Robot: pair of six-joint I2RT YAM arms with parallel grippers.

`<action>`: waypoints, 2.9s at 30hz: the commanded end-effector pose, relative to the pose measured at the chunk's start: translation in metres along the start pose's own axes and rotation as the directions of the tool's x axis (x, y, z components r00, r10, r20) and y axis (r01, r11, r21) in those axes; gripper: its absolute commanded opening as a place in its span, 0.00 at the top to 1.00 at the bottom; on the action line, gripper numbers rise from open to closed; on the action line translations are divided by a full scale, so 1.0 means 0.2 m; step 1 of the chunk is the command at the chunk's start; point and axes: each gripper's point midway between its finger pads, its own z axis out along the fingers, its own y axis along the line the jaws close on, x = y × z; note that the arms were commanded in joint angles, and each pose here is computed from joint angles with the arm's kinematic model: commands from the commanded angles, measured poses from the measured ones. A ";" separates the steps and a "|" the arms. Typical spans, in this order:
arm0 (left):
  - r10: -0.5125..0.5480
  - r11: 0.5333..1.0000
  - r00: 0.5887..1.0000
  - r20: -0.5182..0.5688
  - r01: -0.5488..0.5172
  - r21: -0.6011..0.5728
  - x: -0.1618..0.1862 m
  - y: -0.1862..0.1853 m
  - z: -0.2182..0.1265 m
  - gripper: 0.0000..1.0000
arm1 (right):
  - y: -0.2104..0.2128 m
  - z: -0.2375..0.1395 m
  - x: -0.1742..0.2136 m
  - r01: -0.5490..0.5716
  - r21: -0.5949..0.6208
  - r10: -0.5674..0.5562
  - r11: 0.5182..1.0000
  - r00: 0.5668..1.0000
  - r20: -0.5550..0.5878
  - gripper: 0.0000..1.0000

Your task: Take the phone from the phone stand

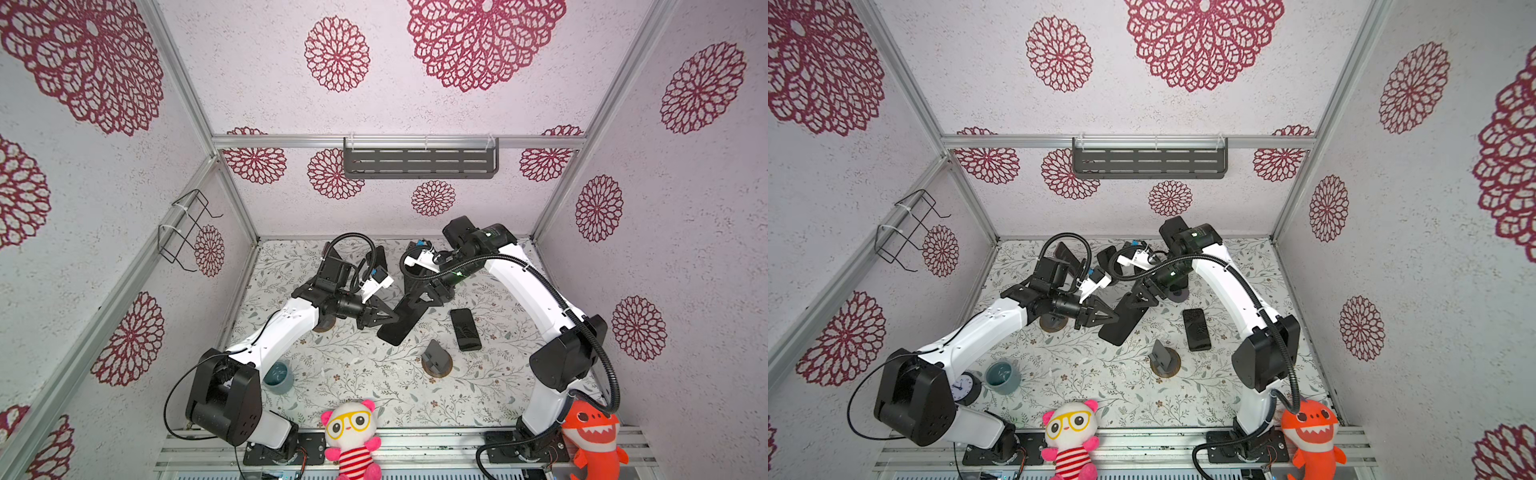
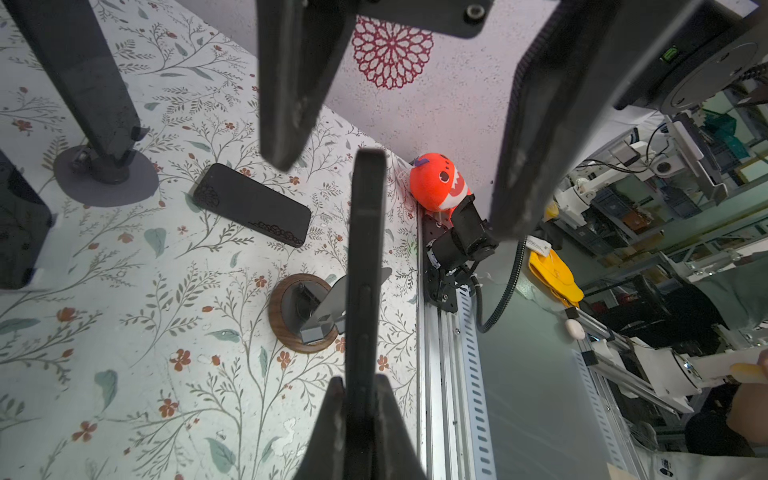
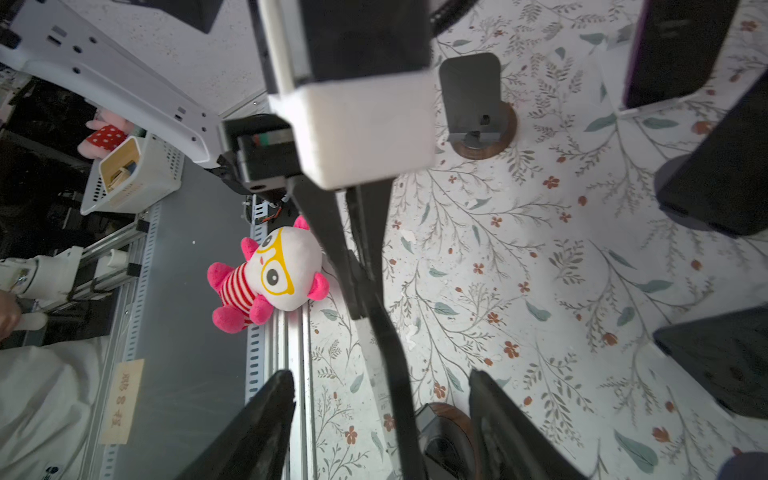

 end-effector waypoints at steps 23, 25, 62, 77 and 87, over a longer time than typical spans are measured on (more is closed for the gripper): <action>-0.290 0.850 0.849 0.441 0.440 -0.289 -0.16 0.17 -0.23 1.00 | -0.11 0.07 0.75 -0.458 0.688 0.586 0.563 0.808 0.058 0.49; -0.290 0.846 0.847 0.445 0.445 -0.295 -0.16 0.16 -0.24 1.00 | -0.12 0.11 0.77 -0.457 0.692 0.602 0.558 0.797 0.041 0.49; -0.247 0.778 0.817 0.521 0.488 -0.396 -0.15 0.22 -0.48 1.00 | 0.06 0.27 0.86 -0.557 0.643 0.693 0.526 0.719 0.056 0.70; -0.178 0.725 0.761 0.624 0.530 -0.440 -0.24 0.09 -0.86 1.00 | 0.07 0.28 0.41 -0.483 0.594 0.549 0.644 0.832 0.081 1.00; -0.271 0.634 0.649 0.711 0.676 -0.376 -0.07 0.06 -1.06 1.00 | -0.19 0.60 -0.04 -0.430 0.591 0.464 0.683 0.880 0.103 1.00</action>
